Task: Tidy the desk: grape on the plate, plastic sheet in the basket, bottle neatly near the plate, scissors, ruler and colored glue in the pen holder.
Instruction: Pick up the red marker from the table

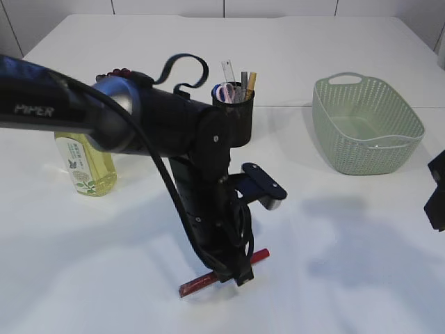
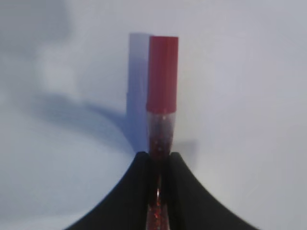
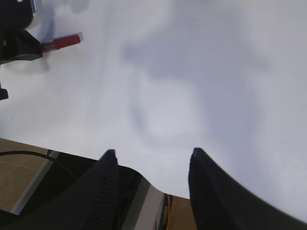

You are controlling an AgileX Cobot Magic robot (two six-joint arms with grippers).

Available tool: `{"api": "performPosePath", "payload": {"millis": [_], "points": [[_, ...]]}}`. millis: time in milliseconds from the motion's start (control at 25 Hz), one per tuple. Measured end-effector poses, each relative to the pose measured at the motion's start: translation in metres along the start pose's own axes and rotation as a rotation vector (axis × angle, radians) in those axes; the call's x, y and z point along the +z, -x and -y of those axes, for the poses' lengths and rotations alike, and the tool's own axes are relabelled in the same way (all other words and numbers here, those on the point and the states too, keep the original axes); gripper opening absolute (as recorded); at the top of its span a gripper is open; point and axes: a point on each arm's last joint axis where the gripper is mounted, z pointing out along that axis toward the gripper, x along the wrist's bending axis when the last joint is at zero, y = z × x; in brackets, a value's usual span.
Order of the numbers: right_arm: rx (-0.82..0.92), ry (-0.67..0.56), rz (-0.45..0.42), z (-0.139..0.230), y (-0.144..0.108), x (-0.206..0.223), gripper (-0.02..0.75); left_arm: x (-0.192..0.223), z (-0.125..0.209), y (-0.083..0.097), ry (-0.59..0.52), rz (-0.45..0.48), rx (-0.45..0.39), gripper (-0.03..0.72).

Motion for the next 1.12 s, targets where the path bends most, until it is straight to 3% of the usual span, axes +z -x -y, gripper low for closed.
{"api": "performPosePath", "payload": {"millis": [280, 480, 680, 1120], "points": [[-0.002, 0.000, 0.000, 0.000, 0.000, 0.000, 0.384, -0.040, 0.010, -0.028, 0.091, 0.120, -0.317, 0.064], [-0.002, -0.002, 0.000, 0.000, 0.000, 0.000, 0.384, -0.047, 0.020, -0.028, 0.179, 0.142, -0.404, 0.064], [-0.002, -0.002, 0.000, 0.000, 0.000, 0.000, 0.384, -0.053, 0.032, -0.029, 0.408, 0.030, -0.465, 0.064], [-0.006, 0.024, 0.008, -0.002, 0.001, 0.000, 0.384, -0.124, 0.009, -0.061, 1.156, -0.327, -0.539, 0.064]]}}
